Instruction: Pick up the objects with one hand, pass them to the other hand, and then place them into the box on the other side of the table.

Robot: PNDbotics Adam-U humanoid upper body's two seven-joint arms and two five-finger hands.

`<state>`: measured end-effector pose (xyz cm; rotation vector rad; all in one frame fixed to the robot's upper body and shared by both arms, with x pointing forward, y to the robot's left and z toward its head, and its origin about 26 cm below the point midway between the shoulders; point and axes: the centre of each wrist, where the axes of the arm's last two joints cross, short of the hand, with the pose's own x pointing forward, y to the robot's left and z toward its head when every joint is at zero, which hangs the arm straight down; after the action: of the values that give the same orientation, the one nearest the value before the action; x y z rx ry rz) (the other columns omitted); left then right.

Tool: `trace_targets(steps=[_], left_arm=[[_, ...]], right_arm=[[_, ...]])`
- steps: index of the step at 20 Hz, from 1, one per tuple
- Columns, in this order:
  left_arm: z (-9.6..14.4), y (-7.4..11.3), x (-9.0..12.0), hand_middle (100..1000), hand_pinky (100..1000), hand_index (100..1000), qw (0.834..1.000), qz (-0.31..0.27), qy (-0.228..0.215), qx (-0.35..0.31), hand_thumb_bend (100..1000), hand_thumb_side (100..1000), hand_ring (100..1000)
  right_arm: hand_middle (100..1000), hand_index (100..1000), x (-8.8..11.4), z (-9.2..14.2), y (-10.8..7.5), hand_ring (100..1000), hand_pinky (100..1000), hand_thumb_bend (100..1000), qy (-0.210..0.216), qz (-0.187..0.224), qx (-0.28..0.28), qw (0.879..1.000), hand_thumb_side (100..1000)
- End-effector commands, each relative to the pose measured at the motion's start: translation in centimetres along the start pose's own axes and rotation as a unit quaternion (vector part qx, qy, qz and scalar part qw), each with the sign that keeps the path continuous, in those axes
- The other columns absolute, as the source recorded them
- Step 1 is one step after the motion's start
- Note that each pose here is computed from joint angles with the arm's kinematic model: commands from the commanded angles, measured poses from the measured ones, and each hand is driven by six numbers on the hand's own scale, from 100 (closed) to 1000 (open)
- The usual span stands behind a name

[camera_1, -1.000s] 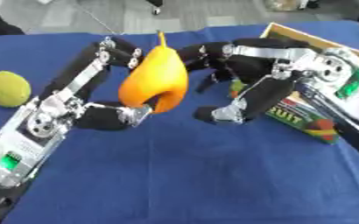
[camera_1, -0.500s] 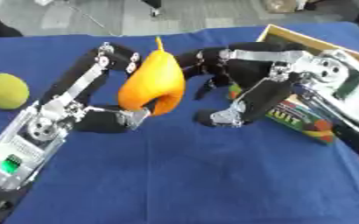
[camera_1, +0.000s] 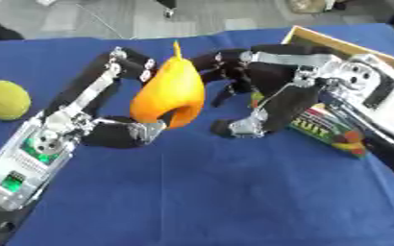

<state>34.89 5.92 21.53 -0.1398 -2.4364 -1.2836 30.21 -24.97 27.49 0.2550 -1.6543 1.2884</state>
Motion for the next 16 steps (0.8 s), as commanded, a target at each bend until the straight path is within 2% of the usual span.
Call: trace_targets(steps=[1,7,16], left_arm=[[-0.73,0.53,0.95,327,368,348,1.000,-0.004,-0.024,0.000,100,100,389],[-0.94,0.50,1.39,327,368,348,0.999,0.001,-0.031,-0.009,100,100,389],[-1.42,-0.20,1.15,327,367,348,0.999,0.005,-0.029,-0.023,100,100,389]], right_arm=[[1000,1000,0.96,0.41,-0.60,1000,792,341,-0.002,0.013,-0.020,1.000,100],[1000,1000,1.00,0.38,-0.61,1000,789,326,0.001,0.011,-0.029,1.000,108],[1000,1000,1.17,0.22,-0.61,1000,787,328,-0.001,0.005,-0.015,1.000,102]])
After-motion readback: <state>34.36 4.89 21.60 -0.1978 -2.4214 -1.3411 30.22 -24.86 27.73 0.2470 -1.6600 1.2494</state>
